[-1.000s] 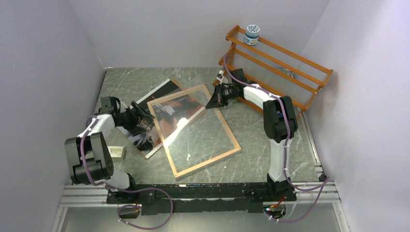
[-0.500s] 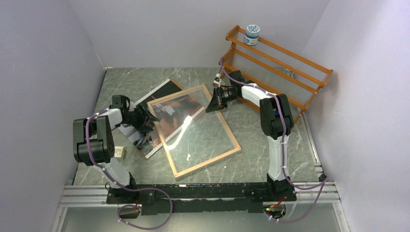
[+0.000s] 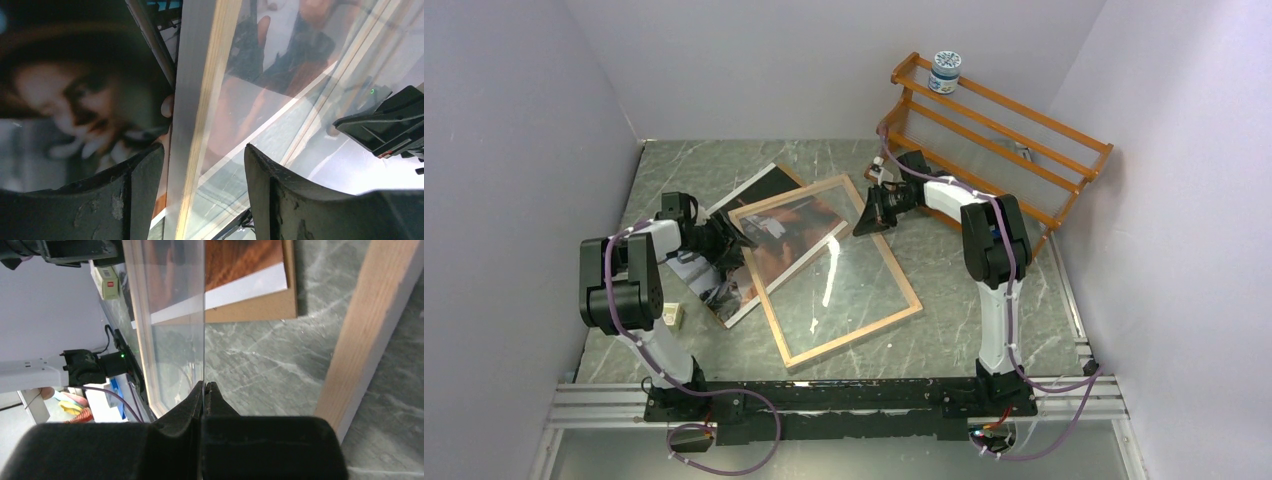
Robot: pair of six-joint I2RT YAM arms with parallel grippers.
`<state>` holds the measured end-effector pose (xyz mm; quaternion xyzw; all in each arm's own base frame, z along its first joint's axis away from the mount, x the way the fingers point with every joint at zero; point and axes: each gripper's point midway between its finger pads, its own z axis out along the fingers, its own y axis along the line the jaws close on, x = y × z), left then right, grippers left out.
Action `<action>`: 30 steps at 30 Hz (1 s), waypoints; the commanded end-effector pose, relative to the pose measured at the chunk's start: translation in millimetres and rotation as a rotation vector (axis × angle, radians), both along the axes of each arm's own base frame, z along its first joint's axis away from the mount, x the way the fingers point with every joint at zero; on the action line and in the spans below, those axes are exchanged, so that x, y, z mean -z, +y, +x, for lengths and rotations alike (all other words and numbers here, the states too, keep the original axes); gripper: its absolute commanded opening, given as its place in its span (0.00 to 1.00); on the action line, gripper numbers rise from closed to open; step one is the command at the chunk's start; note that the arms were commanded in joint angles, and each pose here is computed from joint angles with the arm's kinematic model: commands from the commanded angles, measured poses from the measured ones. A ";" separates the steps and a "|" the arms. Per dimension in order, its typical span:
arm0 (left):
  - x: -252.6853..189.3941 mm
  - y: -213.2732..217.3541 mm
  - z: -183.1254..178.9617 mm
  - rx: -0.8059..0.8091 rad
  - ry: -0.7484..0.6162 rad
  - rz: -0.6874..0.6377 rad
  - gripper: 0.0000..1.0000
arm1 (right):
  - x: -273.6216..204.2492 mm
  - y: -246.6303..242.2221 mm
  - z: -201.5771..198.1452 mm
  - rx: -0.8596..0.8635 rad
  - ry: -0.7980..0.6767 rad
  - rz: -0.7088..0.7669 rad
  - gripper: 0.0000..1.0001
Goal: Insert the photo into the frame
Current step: Place the photo frame item in the photo frame.
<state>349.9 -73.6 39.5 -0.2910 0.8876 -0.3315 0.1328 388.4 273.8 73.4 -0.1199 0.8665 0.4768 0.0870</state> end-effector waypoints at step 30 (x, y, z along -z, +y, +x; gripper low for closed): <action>4.7 4.3 10.1 0.024 -0.012 0.067 0.64 | -52.2 4.2 3.9 0.027 -0.282 0.172 0.00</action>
